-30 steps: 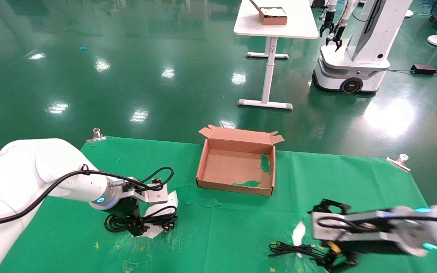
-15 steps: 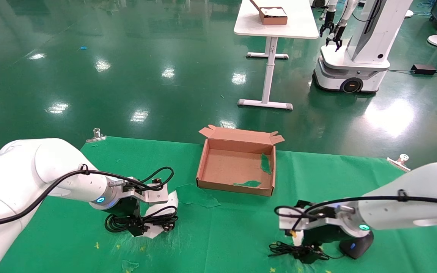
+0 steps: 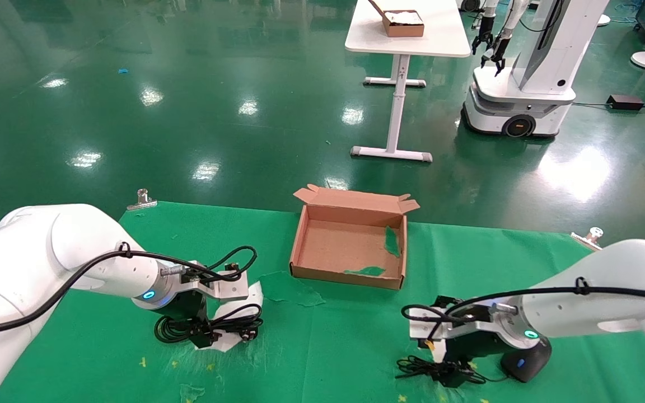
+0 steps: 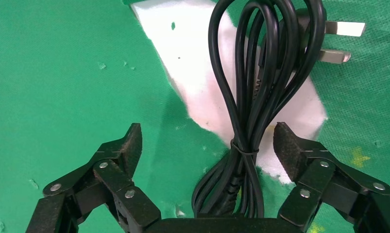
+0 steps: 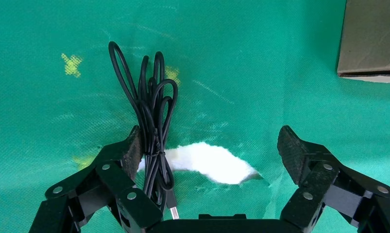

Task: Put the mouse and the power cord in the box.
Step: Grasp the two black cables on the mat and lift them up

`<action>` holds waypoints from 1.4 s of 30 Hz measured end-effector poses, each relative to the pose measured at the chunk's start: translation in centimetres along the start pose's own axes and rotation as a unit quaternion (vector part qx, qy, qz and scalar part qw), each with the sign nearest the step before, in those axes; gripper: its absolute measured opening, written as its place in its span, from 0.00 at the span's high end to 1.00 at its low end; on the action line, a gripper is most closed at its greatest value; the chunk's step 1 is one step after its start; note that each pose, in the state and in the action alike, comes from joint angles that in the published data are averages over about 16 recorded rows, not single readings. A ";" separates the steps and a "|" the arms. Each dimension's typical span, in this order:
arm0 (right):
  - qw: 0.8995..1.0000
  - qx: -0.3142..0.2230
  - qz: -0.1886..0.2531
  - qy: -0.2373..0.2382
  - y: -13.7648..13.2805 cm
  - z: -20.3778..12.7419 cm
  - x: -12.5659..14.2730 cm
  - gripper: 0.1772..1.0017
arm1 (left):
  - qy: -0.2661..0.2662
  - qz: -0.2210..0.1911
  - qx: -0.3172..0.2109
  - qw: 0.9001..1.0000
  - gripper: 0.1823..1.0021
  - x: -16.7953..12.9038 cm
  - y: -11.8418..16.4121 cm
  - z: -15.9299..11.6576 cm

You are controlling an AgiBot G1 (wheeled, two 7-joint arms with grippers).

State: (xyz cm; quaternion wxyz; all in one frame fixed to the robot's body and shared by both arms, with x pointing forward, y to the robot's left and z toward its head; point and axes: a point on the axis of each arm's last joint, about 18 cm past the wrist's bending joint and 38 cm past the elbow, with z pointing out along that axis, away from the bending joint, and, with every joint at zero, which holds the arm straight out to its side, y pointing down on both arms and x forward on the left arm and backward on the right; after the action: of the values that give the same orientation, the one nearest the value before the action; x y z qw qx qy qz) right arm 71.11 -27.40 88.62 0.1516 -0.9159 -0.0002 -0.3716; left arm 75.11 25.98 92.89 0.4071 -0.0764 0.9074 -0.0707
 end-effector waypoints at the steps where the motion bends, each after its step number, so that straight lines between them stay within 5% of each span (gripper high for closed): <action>1: 1.000 0.000 0.000 0.000 0.0 0.0 0.0 0.02 | 0.000 0.000 0.000 1.000 0.03 0.0 0.0 0.0; 18: 1.000 0.002 0.000 0.000 0.1 -0.3 -0.1 0.24 | 0.000 0.000 0.001 1.000 0.30 0.0 0.0 0.0; 35: 1.000 0.003 0.000 -0.001 0.0 -0.3 -0.2 0.71 | 0.000 0.000 0.000 1.000 0.77 0.0 0.0 0.0; 42: 1.000 0.003 0.000 -0.001 0.1 -0.3 -0.2 0.85 | -0.001 0.000 0.001 1.000 0.86 -0.1 0.1 -0.1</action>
State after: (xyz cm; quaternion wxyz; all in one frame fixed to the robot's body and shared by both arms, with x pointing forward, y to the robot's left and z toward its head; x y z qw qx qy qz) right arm 70.79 -27.52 88.70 0.1540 -0.9158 -0.0014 -0.3710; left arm 75.08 26.06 92.98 0.4077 -0.0764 0.9071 -0.0715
